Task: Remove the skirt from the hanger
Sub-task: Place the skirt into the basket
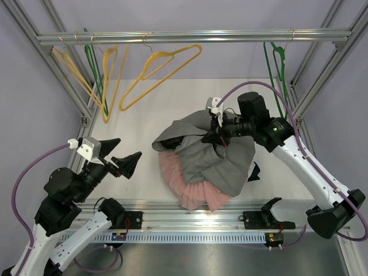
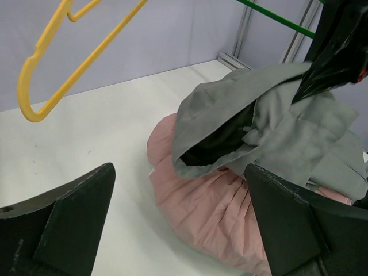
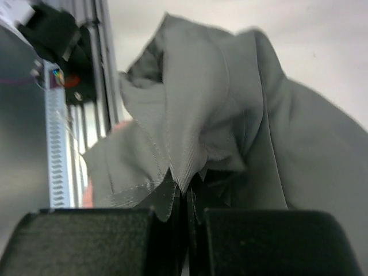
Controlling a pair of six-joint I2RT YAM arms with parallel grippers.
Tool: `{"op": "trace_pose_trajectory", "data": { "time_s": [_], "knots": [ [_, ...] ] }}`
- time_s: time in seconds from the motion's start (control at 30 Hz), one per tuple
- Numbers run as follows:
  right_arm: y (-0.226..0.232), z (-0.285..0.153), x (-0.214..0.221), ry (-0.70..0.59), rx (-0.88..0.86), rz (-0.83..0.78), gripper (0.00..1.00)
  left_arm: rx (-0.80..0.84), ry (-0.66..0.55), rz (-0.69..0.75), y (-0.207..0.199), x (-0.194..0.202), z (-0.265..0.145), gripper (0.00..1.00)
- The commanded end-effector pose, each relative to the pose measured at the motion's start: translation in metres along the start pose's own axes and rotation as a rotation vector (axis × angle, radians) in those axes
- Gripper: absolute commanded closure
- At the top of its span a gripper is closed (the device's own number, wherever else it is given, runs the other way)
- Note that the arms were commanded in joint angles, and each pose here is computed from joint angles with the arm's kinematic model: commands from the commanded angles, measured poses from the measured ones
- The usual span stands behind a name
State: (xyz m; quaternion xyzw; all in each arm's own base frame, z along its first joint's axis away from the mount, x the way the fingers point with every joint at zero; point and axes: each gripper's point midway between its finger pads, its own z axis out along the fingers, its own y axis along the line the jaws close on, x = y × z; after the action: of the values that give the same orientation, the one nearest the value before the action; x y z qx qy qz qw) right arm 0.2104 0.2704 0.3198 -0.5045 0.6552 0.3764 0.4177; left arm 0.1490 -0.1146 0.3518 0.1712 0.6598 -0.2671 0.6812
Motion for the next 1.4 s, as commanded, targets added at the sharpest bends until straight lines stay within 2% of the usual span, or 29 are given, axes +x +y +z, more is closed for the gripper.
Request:
{"op": "trace_pose_trajectory", "data": {
  "time_s": [0.0, 0.07, 0.23, 0.3, 0.37, 0.4, 0.5, 0.6, 0.73, 0.87, 0.97, 1.1, 1.2, 1.37],
  "knots": [
    [-0.028, 0.009, 0.049, 0.149, 0.073, -0.149, 0.96, -0.05, -0.03, -0.06, 0.006, -0.011, -0.006, 0.01],
    [-0.031, 0.013, 0.086, 0.243, 0.061, -0.138, 0.91, -0.061, -0.021, -0.087, 0.007, -0.008, -0.006, 0.01],
    [-0.03, 0.016, 0.14, 0.354, 0.042, -0.139, 0.83, -0.081, 0.0, -0.146, 0.008, 0.001, -0.002, 0.01],
    [-0.027, 0.016, 0.158, 0.389, 0.035, -0.125, 0.74, -0.091, 0.007, -0.159, 0.009, 0.004, 0.0, 0.01],
    [-0.026, 0.015, 0.162, 0.392, 0.034, -0.118, 0.63, -0.095, 0.005, -0.182, 0.009, 0.004, 0.002, 0.01],
    [-0.024, 0.014, 0.159, 0.389, 0.027, -0.121, 0.47, -0.098, 0.009, -0.188, 0.009, 0.006, 0.003, 0.01],
    [-0.015, 0.003, 0.126, 0.325, 0.013, -0.164, 0.19, -0.11, 0.006, -0.218, 0.01, 0.004, 0.004, 0.01],
    [-0.01, -0.011, 0.082, 0.251, 0.032, -0.201, 0.09, -0.121, -0.003, -0.249, 0.011, 0.001, 0.004, 0.01],
    [-0.003, -0.03, 0.041, 0.183, 0.069, -0.217, 0.01, -0.149, -0.033, -0.296, 0.014, -0.009, 0.004, 0.01],
    [-0.006, -0.047, 0.011, 0.119, 0.164, -0.202, 0.01, -0.171, -0.04, -0.31, 0.016, -0.017, 0.002, 0.01],
    [-0.026, -0.062, -0.006, 0.061, 0.333, -0.107, 0.0, -0.223, -0.032, -0.332, 0.023, -0.021, -0.002, 0.01],
    [-0.062, -0.094, -0.03, -0.064, 0.574, 0.102, 0.0, -0.307, 0.006, -0.32, 0.036, -0.021, -0.009, 0.01],
    [-0.085, -0.118, -0.044, -0.159, 0.716, 0.21, 0.01, -0.431, 0.068, -0.275, 0.056, -0.008, -0.016, 0.01],
    [-0.107, -0.156, -0.045, -0.259, 0.944, 0.297, 0.01, -0.726, 0.124, -0.181, 0.102, 0.008, -0.041, 0.01]
  ]
}}
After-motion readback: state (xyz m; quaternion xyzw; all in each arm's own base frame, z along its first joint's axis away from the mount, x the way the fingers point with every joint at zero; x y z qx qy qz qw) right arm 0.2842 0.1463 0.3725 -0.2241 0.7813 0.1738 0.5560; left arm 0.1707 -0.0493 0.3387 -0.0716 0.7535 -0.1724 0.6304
